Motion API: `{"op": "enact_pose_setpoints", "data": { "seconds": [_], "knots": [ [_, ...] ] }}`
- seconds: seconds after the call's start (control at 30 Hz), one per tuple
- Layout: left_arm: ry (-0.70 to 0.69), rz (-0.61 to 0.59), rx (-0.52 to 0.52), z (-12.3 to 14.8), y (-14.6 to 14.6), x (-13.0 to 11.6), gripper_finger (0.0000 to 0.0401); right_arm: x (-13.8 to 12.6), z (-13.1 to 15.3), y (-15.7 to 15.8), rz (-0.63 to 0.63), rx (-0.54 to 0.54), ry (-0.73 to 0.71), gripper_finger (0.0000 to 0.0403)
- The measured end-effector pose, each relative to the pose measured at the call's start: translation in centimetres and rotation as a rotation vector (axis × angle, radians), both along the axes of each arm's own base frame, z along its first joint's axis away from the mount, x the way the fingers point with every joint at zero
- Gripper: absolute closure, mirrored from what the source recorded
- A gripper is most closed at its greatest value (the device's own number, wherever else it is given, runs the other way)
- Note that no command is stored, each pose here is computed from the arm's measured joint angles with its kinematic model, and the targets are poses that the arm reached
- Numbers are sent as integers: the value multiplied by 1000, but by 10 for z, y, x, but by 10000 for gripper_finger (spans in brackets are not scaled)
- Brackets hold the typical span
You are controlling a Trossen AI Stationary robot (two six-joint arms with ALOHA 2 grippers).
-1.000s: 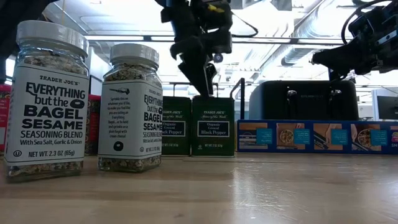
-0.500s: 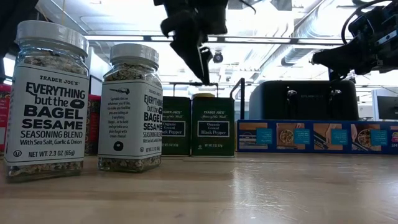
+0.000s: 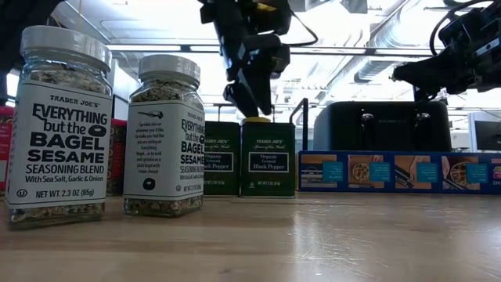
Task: Shelf spices
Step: Put the yellow seasoning bottle on the shelf aligned with the other yellow seasoning bottles
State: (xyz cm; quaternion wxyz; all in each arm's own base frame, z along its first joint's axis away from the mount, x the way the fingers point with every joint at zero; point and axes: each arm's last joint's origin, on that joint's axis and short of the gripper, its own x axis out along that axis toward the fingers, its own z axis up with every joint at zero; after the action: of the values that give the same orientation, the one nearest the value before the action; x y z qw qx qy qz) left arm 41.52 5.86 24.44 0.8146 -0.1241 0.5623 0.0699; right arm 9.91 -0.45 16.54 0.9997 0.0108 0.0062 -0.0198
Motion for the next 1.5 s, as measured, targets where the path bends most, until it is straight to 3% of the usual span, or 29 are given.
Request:
{"op": "enact_pose_setpoints", "data": {
  "seconds": [0.3,0.7,1.13,1.5],
  "knots": [
    [1,31,29,0,-1,1,133,0,0,0,0,0,0,403],
    [31,-32,66,-14,1,6,133,0,0,0,0,0,0,403],
    [62,-266,-62,-13,-19,0,133,0,0,0,0,0,0,403],
    [75,-131,-106,-9,-20,-3,133,0,0,0,0,0,0,403]
  ]
}}
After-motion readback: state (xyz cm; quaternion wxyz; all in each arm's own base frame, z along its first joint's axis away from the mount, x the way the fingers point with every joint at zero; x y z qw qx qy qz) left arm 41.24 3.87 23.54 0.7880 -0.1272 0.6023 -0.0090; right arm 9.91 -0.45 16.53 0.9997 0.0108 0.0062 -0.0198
